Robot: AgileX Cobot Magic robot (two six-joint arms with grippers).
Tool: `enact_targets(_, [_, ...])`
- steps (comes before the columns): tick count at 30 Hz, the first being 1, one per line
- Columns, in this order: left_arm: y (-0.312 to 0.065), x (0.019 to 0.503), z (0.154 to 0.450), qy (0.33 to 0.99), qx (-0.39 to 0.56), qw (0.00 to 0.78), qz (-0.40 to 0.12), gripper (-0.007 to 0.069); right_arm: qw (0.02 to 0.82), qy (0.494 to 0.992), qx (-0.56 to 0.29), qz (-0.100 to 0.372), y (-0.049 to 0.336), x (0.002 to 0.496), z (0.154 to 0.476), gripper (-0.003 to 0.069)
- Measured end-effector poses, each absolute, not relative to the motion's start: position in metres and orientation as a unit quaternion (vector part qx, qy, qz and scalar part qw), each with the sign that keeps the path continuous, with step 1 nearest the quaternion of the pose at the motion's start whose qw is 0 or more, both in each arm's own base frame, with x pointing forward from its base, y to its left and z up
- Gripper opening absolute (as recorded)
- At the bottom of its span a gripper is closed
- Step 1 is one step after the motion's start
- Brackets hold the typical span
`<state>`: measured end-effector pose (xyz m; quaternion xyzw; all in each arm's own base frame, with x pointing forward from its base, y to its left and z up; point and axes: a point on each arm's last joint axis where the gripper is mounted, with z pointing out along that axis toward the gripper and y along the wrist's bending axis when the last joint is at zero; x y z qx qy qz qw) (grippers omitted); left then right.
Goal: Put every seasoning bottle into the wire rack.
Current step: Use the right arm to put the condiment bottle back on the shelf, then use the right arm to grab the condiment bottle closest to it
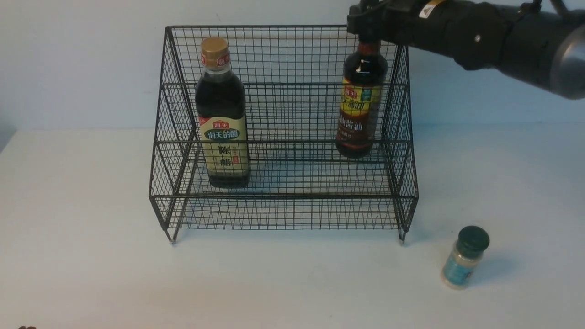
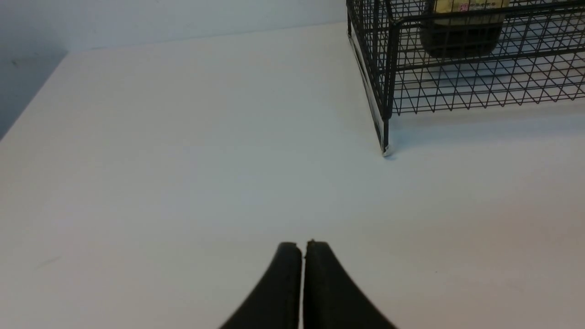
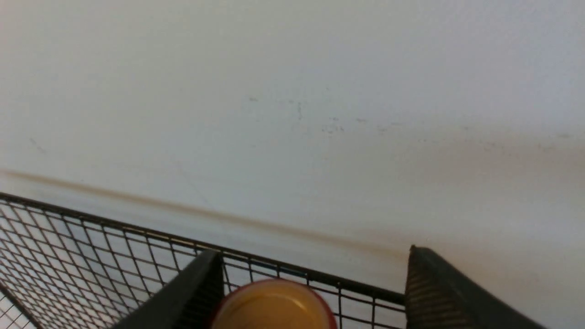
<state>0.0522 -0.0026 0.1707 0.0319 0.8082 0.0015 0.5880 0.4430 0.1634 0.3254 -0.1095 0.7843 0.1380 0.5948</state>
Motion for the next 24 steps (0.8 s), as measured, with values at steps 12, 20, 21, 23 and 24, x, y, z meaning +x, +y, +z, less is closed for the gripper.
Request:
enact_targets(12, [-0.003, 0.052, 0.171, 0.808, 0.032, 0.588, 0.002, -0.0005, 0.602, 0.773, -0.159, 0.125, 0.14, 0.372, 0.42, 0.0484])
enact_targets(20, [-0.003, 0.052, 0.171, 0.808, 0.032, 0.588, 0.002, -0.0005, 0.653, 0.734, -0.14, 0.123, 0.099, 0.277, 0.455, 0.0269])
enact_targets(21, [-0.003, 0.052, 0.171, 0.808, 0.032, 0.588, 0.002, -0.0005, 0.658, 0.731, -0.136, 0.121, 0.094, 0.264, 0.448, 0.0219])
enact_targets(23, [-0.003, 0.052, 0.171, 0.808, 0.032, 0.588, 0.002, -0.0005, 0.673, 0.718, -0.13, 0.118, 0.083, 0.238, 0.439, 0.0145])
enact_targets(24, [-0.003, 0.052, 0.171, 0.808, 0.032, 0.588, 0.002, -0.0005, 0.672, 0.72, -0.13, 0.116, 0.082, 0.234, 0.43, 0.0137])
